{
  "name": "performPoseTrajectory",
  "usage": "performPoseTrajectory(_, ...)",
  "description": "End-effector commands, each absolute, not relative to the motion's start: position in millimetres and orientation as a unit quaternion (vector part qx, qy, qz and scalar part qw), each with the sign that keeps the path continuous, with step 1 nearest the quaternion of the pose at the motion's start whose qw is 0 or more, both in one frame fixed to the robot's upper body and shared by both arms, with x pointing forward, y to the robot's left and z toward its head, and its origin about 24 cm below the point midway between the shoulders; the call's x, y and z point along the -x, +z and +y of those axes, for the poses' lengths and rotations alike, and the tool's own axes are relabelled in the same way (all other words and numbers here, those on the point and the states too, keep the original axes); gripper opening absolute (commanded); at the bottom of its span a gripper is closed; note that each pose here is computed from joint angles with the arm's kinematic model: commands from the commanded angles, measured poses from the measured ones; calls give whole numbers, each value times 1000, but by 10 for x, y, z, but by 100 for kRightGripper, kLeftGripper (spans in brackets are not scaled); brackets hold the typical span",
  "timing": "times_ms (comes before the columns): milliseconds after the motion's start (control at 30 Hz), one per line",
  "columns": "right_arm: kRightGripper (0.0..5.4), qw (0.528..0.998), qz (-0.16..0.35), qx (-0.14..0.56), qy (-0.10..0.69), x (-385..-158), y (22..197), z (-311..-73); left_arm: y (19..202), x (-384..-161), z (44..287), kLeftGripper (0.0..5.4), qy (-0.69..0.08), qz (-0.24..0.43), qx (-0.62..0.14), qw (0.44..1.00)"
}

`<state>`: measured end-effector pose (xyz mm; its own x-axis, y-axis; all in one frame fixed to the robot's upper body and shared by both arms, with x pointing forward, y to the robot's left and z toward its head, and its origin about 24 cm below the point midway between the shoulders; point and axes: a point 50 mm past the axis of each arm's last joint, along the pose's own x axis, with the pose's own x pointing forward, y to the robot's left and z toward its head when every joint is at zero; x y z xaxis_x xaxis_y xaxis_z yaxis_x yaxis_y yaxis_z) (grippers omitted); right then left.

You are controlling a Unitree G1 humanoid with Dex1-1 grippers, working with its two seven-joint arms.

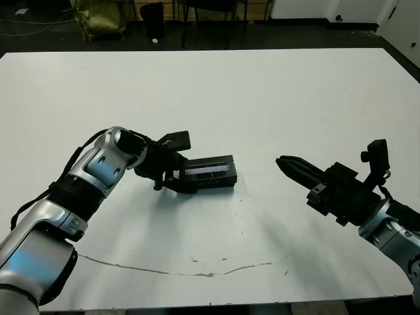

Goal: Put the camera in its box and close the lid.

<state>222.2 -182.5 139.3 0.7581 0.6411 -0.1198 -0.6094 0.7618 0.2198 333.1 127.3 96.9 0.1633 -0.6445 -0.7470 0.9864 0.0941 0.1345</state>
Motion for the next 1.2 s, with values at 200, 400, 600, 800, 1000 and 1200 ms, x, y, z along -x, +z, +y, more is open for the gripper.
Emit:
performPoseTrajectory(200, 0, 934, 105, -79, 331, -2192, 1356, -1861, 697, -3255, 1417, 239, -566, 330, -342, 674)
performPoseTrajectory(400, 0, 934, 107, -79, 330, -2178, 1362, -1865, 668, -3261, 1389, 239, -565, 331, -337, 676)
performPoseTrajectory(600, 0, 933, 116, -91, 329, -2164, 1367, -1856, 684, -3291, 1344, 257, -541, 313, -354, 696)
performPoseTrajectory(800, 0, 933, 113, -86, 329, -2153, 1378, -1846, 684, -3308, 1303, 397, -549, 305, -379, 680)
performPoseTrajectory(1000, 0, 932, 117, -91, 330, -2145, 1375, -1845, 685, -3300, 1329, 537, -554, 303, -380, 676)
performPoseTrajectory(1200, 0, 932, 117, -89, 331, -2142, 1378, -1839, 689, -3294, 1341, 539, -559, 293, -392, 670)
